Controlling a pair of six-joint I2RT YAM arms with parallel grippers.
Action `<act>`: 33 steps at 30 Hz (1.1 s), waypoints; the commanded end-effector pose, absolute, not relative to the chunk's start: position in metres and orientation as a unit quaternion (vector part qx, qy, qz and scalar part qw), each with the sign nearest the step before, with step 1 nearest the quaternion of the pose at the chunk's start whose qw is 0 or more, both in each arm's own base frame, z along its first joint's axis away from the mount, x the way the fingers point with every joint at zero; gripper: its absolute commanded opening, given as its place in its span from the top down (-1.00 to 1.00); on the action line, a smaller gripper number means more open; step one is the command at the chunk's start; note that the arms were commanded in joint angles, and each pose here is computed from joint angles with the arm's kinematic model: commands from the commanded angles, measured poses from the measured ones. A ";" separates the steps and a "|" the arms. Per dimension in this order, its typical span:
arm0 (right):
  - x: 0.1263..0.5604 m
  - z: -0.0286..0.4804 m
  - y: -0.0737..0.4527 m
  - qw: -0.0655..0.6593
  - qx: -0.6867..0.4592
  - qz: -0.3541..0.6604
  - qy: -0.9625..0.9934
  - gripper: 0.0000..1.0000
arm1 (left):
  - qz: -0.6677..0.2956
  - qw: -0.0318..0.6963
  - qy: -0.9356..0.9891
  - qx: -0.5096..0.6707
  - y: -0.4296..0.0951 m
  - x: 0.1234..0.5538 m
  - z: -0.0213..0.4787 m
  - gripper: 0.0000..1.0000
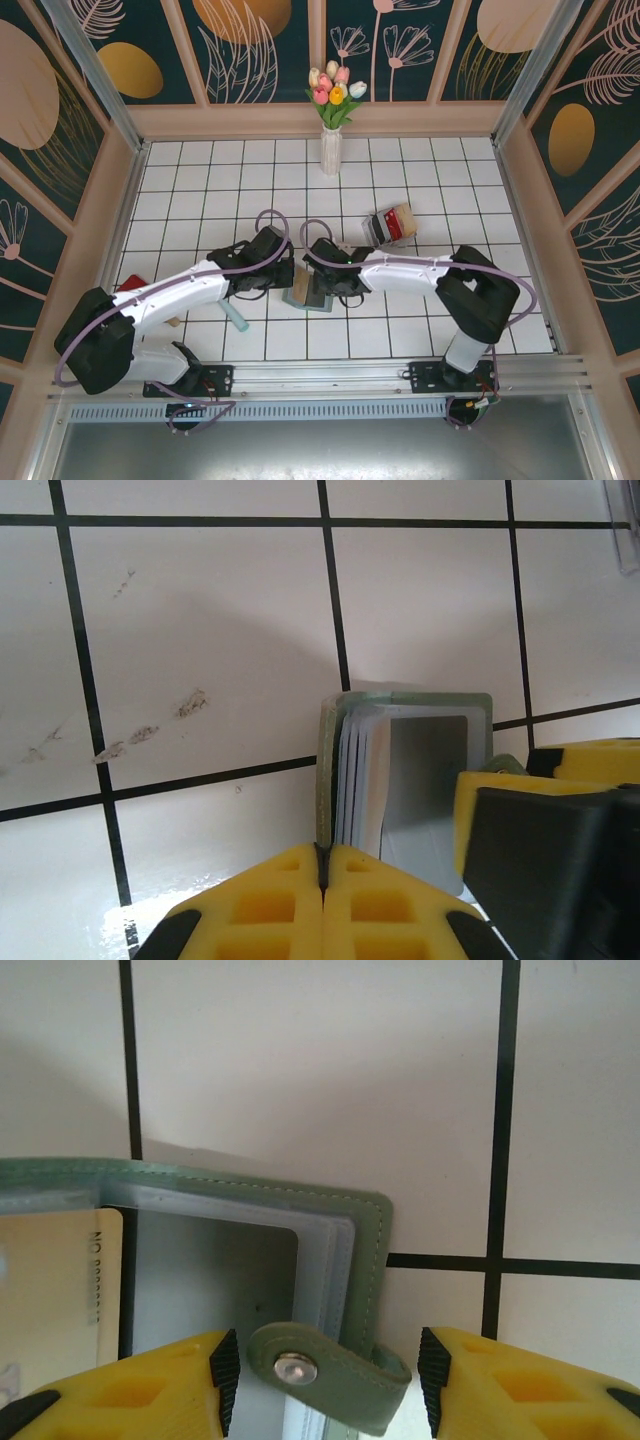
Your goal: Put the credit cards into the card holder
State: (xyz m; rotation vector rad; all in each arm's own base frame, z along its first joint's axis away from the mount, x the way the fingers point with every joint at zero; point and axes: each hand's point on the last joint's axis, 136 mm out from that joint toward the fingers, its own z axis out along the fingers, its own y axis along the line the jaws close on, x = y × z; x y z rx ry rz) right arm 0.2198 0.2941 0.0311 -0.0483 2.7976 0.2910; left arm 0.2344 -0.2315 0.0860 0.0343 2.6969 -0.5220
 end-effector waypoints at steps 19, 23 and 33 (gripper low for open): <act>0.219 0.041 0.249 0.199 0.011 0.011 0.980 0.35 | -0.202 0.208 0.957 -0.008 -0.232 0.237 0.094 1.00; 0.215 0.044 0.246 0.194 0.024 0.032 0.980 0.39 | -0.194 0.207 0.959 -0.008 -0.231 0.238 0.095 1.00; 0.212 0.043 0.253 0.177 0.042 0.139 0.973 0.86 | -0.235 0.198 0.951 0.005 -0.252 0.241 0.105 1.00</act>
